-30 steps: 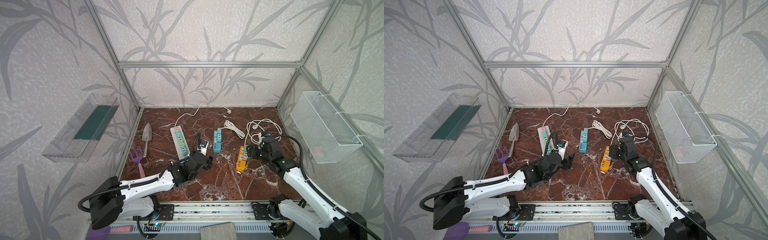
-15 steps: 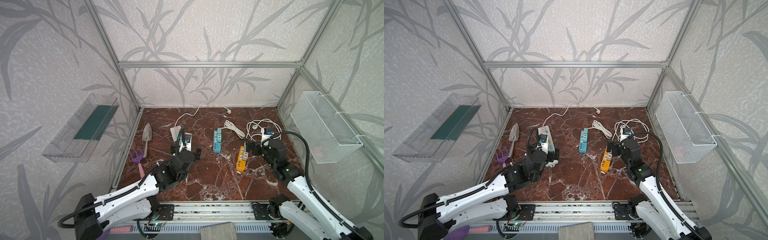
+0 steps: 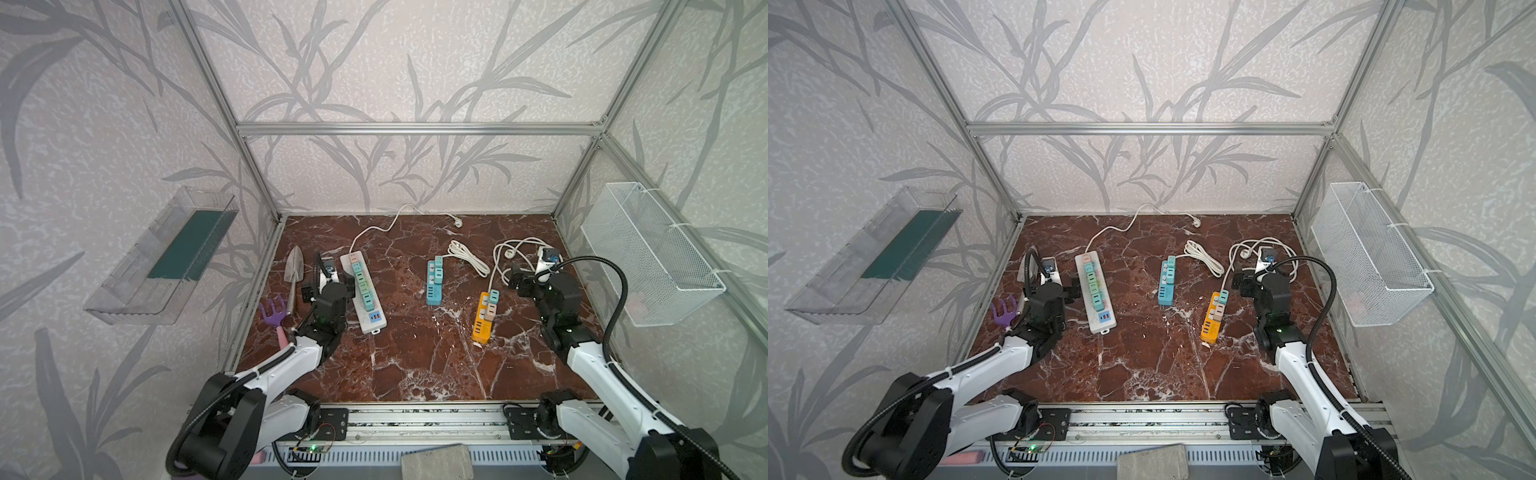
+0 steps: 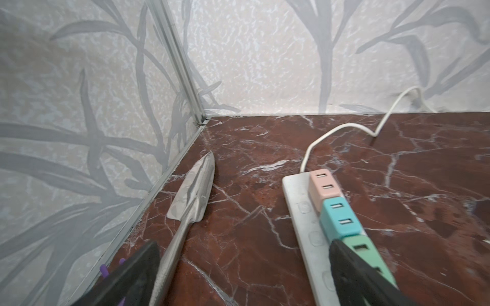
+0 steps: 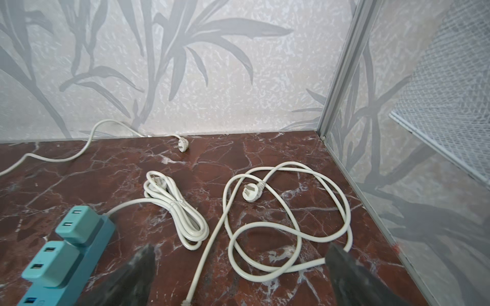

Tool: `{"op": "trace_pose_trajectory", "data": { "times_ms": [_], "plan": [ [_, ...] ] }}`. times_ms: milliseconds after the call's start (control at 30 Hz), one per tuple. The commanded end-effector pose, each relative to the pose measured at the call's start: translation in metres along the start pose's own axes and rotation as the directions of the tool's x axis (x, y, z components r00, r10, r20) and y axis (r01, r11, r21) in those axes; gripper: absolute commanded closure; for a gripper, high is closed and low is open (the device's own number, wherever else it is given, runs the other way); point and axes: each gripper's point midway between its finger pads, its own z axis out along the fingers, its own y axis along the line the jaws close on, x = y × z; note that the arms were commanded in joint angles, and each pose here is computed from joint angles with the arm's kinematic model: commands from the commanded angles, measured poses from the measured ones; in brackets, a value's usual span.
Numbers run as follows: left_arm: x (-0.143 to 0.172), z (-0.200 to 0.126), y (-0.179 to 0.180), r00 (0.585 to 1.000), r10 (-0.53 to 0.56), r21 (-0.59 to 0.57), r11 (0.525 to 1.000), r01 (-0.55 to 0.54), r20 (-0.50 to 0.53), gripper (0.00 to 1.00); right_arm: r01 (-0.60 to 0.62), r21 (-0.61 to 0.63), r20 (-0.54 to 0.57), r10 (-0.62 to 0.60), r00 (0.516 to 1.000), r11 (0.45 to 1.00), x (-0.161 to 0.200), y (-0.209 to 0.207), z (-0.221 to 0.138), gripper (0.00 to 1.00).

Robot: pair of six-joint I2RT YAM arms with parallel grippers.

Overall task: Insert plugs into power strip
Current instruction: Reset both arms

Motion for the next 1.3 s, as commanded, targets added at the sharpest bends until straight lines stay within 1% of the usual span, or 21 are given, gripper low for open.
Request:
{"op": "trace_pose_trajectory", "data": {
  "times_ms": [0,100,167,200,233,300,367,400,433,500,533,600,667,733,800,867,900,967,1033,1133,1267],
  "plan": [
    [-0.001,0.014,0.004,0.998,0.041,-0.003,0.999,-0.041,0.053,0.01,0.024,-0.008,0.064,-0.023,0.998,1.0,-0.008,0.0,0.003,0.01],
    [0.012,0.023,0.005,0.999,0.046,0.027,0.999,-0.047,0.023,0.01,0.055,-0.023,0.033,-0.054,0.998,0.998,0.005,0.003,0.009,0.01],
    [0.027,0.031,0.011,1.0,0.01,0.029,1.0,-0.011,0.008,0.01,0.06,-0.021,0.024,-0.06,0.998,0.998,0.014,0.002,0.011,0.01],
    [0.029,0.035,0.011,0.999,-0.002,0.044,0.999,0.001,0.036,0.01,0.067,-0.027,0.029,-0.066,0.997,0.997,0.018,0.003,0.012,0.01],
    [0.033,0.036,0.014,0.999,-0.008,0.024,1.0,0.007,0.053,0.01,0.078,-0.031,0.028,-0.077,0.997,0.996,0.022,0.004,0.013,0.01],
    [0.038,0.038,0.026,0.994,-0.058,-0.016,0.998,0.06,0.089,0.01,0.108,-0.042,0.009,-0.107,0.994,0.993,0.031,0.005,0.014,0.01],
    [0.051,0.041,0.04,0.988,-0.141,-0.03,0.989,0.143,0.059,0.01,0.107,-0.045,0.003,-0.107,0.994,0.993,0.04,0.005,0.013,0.01],
    [0.051,0.044,0.043,0.985,-0.159,-0.023,0.987,0.161,0.073,0.01,0.112,-0.048,0.005,-0.112,0.994,0.992,0.044,0.006,0.014,0.01],
    [0.051,0.045,0.042,0.985,-0.152,-0.018,0.988,0.154,0.075,0.01,0.122,-0.053,0.012,-0.122,0.992,0.991,0.047,0.007,0.014,0.01],
    [0.054,0.051,0.037,0.989,-0.15,0.009,0.989,0.15,0.014,0.01,0.125,-0.06,0.026,-0.124,0.992,0.99,0.053,0.008,0.015,0.01],
    [0.055,0.057,0.031,0.99,-0.138,0.046,0.989,0.138,-0.017,0.01,0.115,-0.066,0.035,-0.113,0.993,0.991,0.056,0.009,0.015,0.01],
    [0.054,0.064,0.022,0.993,-0.108,0.094,0.989,0.111,-0.044,0.01,0.105,-0.056,0.062,-0.101,0.993,0.993,0.057,0.008,0.018,0.01],
    [0.057,0.067,0.02,0.99,-0.115,0.107,0.987,0.124,-0.085,0.01,0.111,-0.056,0.062,-0.107,0.992,0.992,0.066,0.009,0.024,0.01],
    [0.055,0.068,0.021,0.991,-0.115,0.108,0.987,0.121,-0.066,0.01,0.09,-0.053,0.073,-0.086,0.994,0.995,0.075,0.009,0.03,0.01],
    [0.057,0.067,0.021,0.99,-0.114,0.108,0.987,0.123,-0.081,0.01,0.07,-0.043,0.103,-0.065,0.993,0.997,0.081,0.008,0.033,0.01],
    [0.056,0.067,0.021,0.991,-0.114,0.108,0.987,0.12,-0.069,0.01,0.05,-0.004,0.076,-0.05,0.996,0.999,0.1,0.002,0.041,0.01],
    [0.056,0.067,0.021,0.991,-0.113,0.107,0.987,0.12,-0.072,0.01,0.049,0.009,0.114,-0.05,0.992,0.999,0.095,0.001,0.043,0.01],
    [0.056,0.067,0.021,0.991,-0.113,0.106,0.987,0.12,-0.073,0.01,0.033,0.037,0.046,-0.035,0.998,0.999,0.099,-0.003,0.047,0.01],
    [0.056,0.067,0.021,0.991,-0.113,0.105,0.987,0.12,-0.073,0.01,0.014,0.059,0.016,-0.015,1.0,0.998,0.101,-0.009,0.05,0.01],
    [0.056,0.067,0.021,0.991,-0.113,0.105,0.987,0.12,-0.073,0.01,0.025,0.048,0.065,-0.028,0.997,0.999,0.098,-0.007,0.052,0.01],
    [0.056,0.067,0.022,0.991,-0.113,0.105,0.987,0.12,-0.073,0.01,0.028,0.047,0.039,-0.03,0.999,0.999,0.099,-0.006,0.056,0.01]
  ]
}}
